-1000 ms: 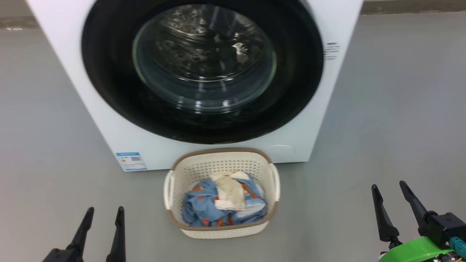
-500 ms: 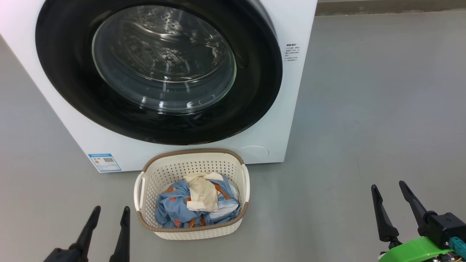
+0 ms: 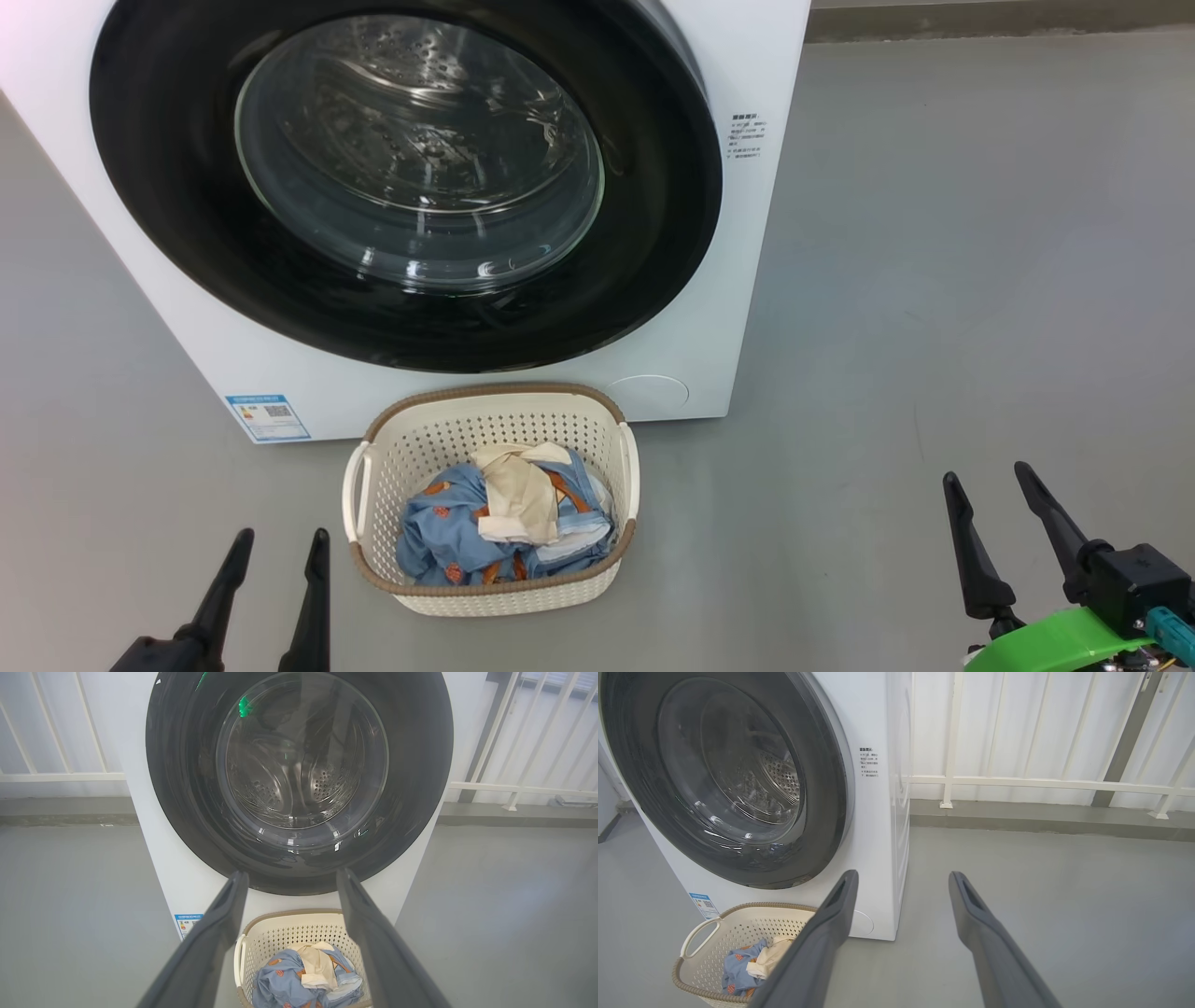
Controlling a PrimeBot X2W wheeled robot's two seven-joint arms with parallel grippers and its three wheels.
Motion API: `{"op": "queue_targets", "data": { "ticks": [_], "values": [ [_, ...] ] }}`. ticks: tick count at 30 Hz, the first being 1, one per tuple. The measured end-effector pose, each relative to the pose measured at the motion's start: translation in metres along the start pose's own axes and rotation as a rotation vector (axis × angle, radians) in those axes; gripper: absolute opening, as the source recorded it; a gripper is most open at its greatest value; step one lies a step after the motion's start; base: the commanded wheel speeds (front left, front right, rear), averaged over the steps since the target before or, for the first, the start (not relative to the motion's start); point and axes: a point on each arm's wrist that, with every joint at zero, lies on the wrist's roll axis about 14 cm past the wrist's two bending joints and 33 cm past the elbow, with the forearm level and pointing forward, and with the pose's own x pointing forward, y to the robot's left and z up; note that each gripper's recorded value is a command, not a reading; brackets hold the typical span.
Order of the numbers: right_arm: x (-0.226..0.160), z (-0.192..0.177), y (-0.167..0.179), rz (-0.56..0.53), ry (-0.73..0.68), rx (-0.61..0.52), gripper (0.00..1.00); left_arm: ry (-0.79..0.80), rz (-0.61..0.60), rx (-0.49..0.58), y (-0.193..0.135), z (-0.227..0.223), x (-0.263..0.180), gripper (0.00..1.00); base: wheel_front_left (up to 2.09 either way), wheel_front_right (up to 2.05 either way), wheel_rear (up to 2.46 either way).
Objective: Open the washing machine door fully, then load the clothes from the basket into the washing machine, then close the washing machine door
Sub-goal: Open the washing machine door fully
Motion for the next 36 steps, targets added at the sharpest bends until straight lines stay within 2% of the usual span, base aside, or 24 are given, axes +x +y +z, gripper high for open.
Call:
{"op": "queue_targets", "data": {
  "ticks": [10, 11, 12, 13, 14, 16, 18, 19, 33, 36],
  "values": [
    [0.001, 0.005, 0.001, 0.002, -0.017, 0.002, 1.0, -0.004, 0.002, -0.005, 0.0, 0.001, 0.0, 1.0, 0.0, 0.0, 0.0],
    [0.001, 0.005, 0.001, 0.002, -0.017, 0.003, 0.97, -0.004, 0.002, -0.005, 0.0, 0.001, 0.0, 1.0, 0.0, 0.0, 0.0],
    [0.001, 0.005, 0.001, 0.002, -0.017, 0.003, 0.81, -0.004, 0.002, -0.006, 0.0, 0.001, 0.0, 1.0, 0.0, 0.0, 0.0],
    [0.001, 0.006, 0.001, 0.002, -0.018, 0.003, 0.58, -0.005, 0.002, -0.006, 0.0, 0.001, -0.001, 1.0, 0.0, 0.0, 0.0],
    [0.001, 0.006, 0.001, 0.002, -0.018, 0.003, 0.45, -0.005, 0.002, -0.006, 0.0, 0.001, -0.001, 1.0, 0.0, 0.0, 0.0],
    [0.001, 0.006, 0.001, 0.002, -0.018, 0.001, 0.21, -0.005, 0.001, -0.006, 0.0, 0.001, -0.001, 1.0, 0.0, 0.0, 0.0],
    [0.001, 0.006, 0.001, 0.003, -0.018, 0.002, 0.02, -0.005, 0.001, -0.006, 0.0, 0.001, -0.001, 1.0, 0.0, 0.0, 0.0],
    [0.001, 0.006, 0.001, 0.003, -0.018, 0.001, 0.0, -0.004, 0.001, -0.006, 0.0, 0.001, -0.001, 1.0, 0.0, 0.0, 0.0],
    [0.002, 0.009, 0.003, 0.008, -0.03, 0.001, 0.0, -0.007, 0.005, -0.01, 0.001, 0.002, -0.001, 1.0, 0.0, 0.0, 0.0],
    [0.002, 0.014, 0.0, -0.012, -0.048, 0.048, 0.0, -0.008, 0.005, -0.015, 0.001, 0.002, -0.001, 1.0, 0.0, 0.0, 0.0]
  ]
}}
